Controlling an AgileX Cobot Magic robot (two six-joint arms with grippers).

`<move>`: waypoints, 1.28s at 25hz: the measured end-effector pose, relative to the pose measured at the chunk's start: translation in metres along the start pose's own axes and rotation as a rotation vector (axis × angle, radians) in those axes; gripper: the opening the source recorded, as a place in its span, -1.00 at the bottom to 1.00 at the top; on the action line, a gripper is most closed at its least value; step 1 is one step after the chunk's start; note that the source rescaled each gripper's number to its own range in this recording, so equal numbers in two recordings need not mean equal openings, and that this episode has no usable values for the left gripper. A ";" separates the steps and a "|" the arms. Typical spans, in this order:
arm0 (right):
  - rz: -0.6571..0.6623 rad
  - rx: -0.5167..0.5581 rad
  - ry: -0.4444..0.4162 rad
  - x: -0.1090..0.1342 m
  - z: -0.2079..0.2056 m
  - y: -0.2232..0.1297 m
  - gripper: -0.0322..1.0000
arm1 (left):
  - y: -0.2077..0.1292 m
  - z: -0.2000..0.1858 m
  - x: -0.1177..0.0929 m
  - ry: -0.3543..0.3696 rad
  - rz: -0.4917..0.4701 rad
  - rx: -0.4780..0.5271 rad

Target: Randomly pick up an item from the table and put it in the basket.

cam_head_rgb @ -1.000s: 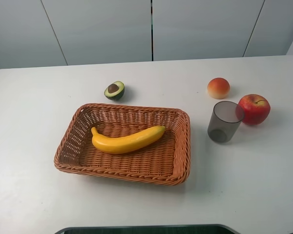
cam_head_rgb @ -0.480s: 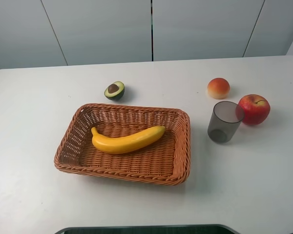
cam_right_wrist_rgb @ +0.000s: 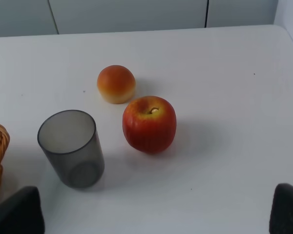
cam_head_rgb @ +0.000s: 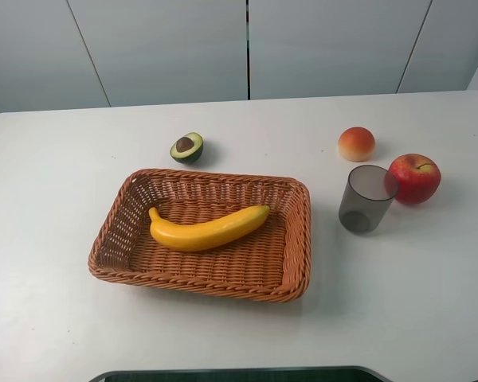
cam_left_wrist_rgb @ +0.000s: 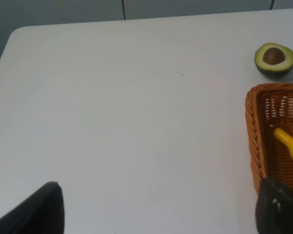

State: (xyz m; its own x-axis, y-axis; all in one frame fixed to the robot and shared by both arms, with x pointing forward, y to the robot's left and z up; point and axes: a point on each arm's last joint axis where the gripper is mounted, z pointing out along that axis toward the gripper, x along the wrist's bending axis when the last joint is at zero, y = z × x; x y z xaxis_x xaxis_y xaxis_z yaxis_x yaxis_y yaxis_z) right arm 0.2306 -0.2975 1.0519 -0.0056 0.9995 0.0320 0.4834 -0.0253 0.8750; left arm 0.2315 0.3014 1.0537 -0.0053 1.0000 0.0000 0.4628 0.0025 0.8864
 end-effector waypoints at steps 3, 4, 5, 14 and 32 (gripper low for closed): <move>0.000 0.000 0.000 0.000 0.000 0.000 1.00 | 0.000 0.000 0.000 0.000 0.000 0.000; 0.000 0.000 0.000 0.000 0.000 0.000 1.00 | 0.000 0.000 0.000 0.000 0.000 0.000; 0.000 0.000 0.000 0.000 0.000 0.000 1.00 | 0.000 0.000 0.000 0.000 0.000 0.000; -0.009 -0.002 0.003 0.000 0.000 0.000 1.00 | 0.000 0.000 0.000 0.000 0.000 0.000; -0.011 -0.002 0.003 0.000 0.000 0.000 1.00 | 0.000 0.000 0.000 0.000 0.000 0.000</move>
State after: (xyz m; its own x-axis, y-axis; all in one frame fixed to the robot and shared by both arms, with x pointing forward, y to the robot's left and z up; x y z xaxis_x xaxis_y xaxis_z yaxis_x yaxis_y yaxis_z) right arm 0.2307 -0.2972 1.0521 -0.0137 0.9996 0.0243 0.4814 -0.0147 0.8764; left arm 0.2315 0.3014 1.0537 -0.0053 1.0000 0.0000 0.4628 0.0025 0.8864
